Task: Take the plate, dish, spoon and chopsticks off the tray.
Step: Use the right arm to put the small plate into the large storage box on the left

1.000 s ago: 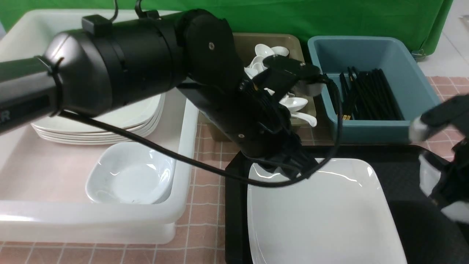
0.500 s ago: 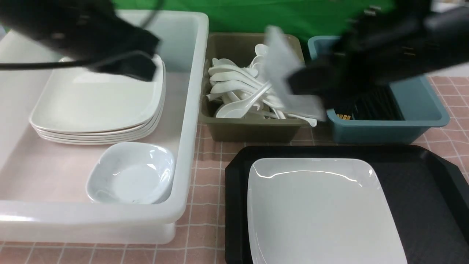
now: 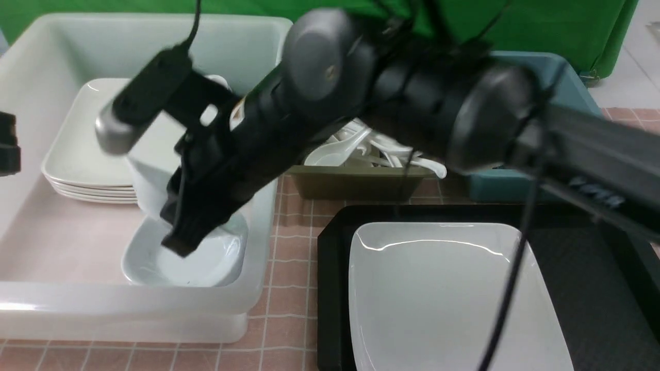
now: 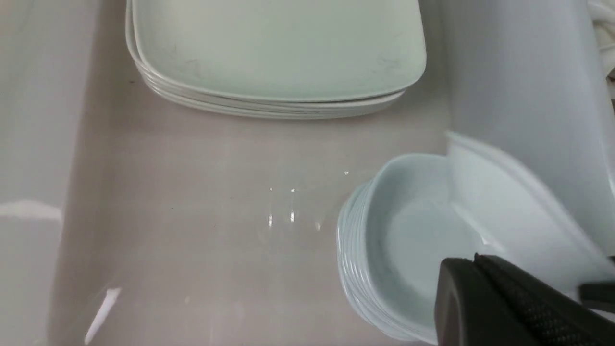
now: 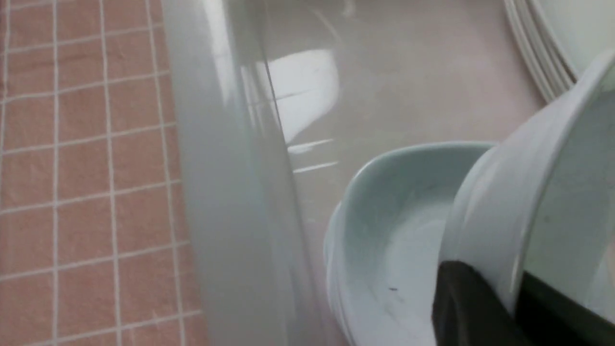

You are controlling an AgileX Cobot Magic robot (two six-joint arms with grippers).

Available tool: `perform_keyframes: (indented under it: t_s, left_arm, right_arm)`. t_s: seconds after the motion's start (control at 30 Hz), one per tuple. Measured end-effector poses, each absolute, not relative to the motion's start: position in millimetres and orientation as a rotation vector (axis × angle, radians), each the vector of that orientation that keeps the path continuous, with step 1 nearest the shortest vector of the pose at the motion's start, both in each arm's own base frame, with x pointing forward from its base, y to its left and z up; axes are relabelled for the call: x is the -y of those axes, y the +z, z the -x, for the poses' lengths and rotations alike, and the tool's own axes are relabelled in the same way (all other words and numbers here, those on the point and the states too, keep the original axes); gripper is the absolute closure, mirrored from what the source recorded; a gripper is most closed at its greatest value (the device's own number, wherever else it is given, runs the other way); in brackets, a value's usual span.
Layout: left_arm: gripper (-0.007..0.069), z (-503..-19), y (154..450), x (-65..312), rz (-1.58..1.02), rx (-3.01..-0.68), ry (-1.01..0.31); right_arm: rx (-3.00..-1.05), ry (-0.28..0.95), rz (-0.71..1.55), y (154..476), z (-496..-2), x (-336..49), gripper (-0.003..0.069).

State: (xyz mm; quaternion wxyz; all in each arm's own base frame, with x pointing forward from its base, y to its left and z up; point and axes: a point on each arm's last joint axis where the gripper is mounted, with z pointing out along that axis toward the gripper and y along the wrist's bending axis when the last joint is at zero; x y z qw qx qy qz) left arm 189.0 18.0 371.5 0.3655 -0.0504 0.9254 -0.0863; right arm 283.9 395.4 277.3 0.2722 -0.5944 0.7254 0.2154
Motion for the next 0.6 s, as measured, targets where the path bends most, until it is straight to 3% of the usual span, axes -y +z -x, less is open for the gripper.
perform_keyframes:
  t_s: [0.1, 0.2, 0.27, 0.37, 0.5, 0.57, 0.6]
  left_arm:
    - [0.0629, -188.8, 371.0, -17.7, 0.13, -2.378, -0.226]
    - [0.0629, -189.0, 370.9, -17.6, 0.132, -2.376, -0.229]
    - [0.0629, -189.5, 371.6, -16.7, 0.137, -2.367, -0.245]
    - [0.0629, -190.6, 372.5, -13.7, 0.126, -2.354, -0.261]
    - [0.0629, -194.5, 373.4, 0.6, 0.043, -2.336, -0.299]
    - [0.0629, -197.9, 371.1, 15.0, -0.031, -2.346, -0.334]
    - [0.0629, -200.3, 369.0, 24.1, -0.092, -2.357, -0.362]
  right_arm:
    - [-1.962, 0.544, 1.636, 264.4, -284.2, -399.7, 0.0483]
    - [-1.984, 0.543, 1.631, 262.8, -282.3, -400.9, 0.0347]
    - [-2.017, 0.556, 1.621, 267.4, -277.6, -399.7, 0.0186]
    - [-2.039, 0.561, 1.628, 289.0, -266.5, -391.3, 0.0077]
    - [-2.021, 0.511, 1.6, 343.2, -250.1, -363.4, 0.0085]
    - [-2.049, 0.425, 1.548, 372.7, -245.0, -338.4, 0.0155]
    - [-2.095, 0.36, 1.515, 384.1, -245.0, -322.3, 0.0225]
